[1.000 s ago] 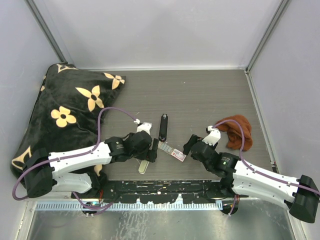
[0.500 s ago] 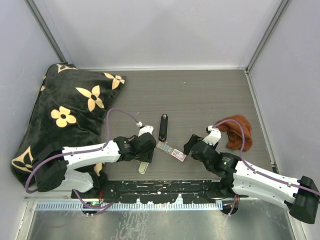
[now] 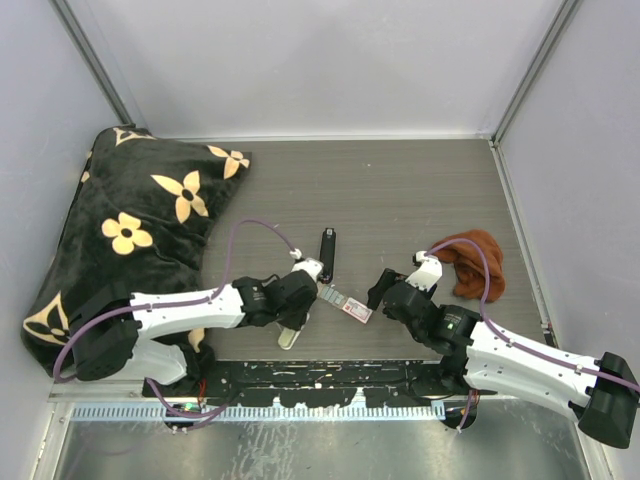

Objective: Load the staples into the stapler
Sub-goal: Move the stapler to the center of the board.

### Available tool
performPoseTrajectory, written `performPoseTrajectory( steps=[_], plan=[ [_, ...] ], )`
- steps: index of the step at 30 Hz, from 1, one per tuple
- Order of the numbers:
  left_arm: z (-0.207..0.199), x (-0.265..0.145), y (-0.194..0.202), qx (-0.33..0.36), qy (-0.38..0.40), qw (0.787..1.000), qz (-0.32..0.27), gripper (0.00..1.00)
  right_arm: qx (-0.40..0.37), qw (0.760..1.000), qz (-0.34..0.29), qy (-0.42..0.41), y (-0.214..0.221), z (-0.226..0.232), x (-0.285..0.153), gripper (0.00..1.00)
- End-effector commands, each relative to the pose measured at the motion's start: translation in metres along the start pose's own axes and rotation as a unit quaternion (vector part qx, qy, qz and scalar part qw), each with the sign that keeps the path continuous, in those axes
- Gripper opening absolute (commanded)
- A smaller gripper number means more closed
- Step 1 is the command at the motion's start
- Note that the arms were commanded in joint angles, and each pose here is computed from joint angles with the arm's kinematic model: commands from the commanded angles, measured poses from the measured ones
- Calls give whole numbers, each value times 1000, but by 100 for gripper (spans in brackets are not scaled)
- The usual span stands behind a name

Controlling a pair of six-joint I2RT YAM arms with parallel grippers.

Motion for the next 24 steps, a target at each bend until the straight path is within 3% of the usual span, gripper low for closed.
performPoseTrajectory(
  steps=[1, 7, 13, 20, 24],
  plan=[
    [-42, -6, -6, 104, 91, 990, -22, 14, 7, 1000, -19, -1, -11, 3, -1, 86],
    [-77, -8, -3, 202, 143, 968, -35, 16, 8, 1000, -18, -4, -11, 3, -2, 86],
    [-88, 0, 1, 289, 113, 950, -36, 23, 11, 1000, -19, -4, -12, 3, -3, 86],
    [-89, -16, -22, 279, 88, 951, -102, 72, 16, 999, -27, -7, -17, 3, -5, 86],
    [-86, -43, -44, 228, 114, 956, -147, 89, 0, 999, -35, -5, -25, 7, -6, 86]
  ],
)
Point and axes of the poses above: each gripper's point midway between its finger pads, its own x axis out along the fingers, its own z axis along the line the jaws close on, y = z × x, the point moved 3 cm from there along -x, back along the fingers, and after that the axes turned 6 degrees about -x, right-handed, at the moved point
